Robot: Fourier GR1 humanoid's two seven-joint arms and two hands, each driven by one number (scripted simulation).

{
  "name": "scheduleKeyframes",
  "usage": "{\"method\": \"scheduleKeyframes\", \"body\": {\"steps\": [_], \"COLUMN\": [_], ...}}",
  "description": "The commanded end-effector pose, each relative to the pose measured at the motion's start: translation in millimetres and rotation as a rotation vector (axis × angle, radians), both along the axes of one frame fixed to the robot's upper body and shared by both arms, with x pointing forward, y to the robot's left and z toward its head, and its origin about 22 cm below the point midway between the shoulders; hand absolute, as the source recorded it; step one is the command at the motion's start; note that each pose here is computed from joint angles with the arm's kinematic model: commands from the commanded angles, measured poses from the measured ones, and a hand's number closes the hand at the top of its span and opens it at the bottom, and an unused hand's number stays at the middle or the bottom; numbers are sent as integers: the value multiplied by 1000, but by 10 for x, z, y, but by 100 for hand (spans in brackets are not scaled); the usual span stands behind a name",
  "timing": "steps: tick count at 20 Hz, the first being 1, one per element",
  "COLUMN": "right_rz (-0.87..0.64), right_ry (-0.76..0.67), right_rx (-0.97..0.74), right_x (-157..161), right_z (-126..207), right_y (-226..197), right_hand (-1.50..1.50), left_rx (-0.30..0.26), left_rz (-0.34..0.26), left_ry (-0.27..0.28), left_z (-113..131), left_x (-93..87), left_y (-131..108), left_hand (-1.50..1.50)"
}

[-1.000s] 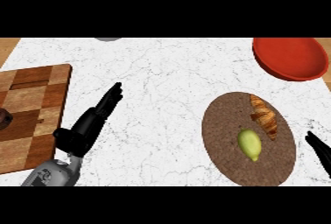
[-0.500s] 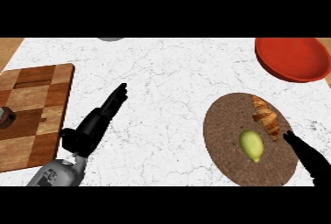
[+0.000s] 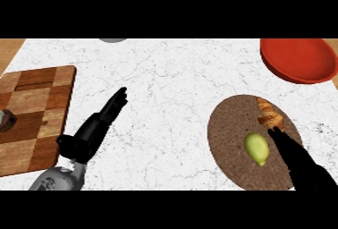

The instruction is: Pick the lemon from the placemat and place it in the bowl

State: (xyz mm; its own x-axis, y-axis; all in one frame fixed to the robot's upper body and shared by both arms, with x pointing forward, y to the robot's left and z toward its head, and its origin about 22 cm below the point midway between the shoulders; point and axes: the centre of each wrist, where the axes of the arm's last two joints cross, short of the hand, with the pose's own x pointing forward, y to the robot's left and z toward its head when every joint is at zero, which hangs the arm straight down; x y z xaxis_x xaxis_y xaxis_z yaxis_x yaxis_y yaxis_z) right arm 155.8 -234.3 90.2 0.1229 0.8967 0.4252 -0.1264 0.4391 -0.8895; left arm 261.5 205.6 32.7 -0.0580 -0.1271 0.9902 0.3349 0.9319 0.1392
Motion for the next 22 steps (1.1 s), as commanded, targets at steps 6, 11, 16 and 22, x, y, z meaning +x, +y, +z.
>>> {"method": "scheduleKeyframes", "body": {"steps": [6,11,16,22], "right_rz": [-43,-101,-122,-148], "right_ry": [-120,-179,-156,-116], "right_rx": [-39,-85,-105,-79], "right_x": [54,40,135,446], "right_z": [-287,-443,-513,-780], "right_y": [160,106,213,-57], "right_hand": [-150,-150,-150,-150], "left_rx": [-3,-15,-3,-9], "left_rz": [5,10,4,-2], "left_ry": [-1,-4,11,-16], "left_z": [46,-15,41,11], "left_x": [45,23,-29,108], "left_y": [-119,-73,111,-59], "left_hand": [0,0,0,0]}}
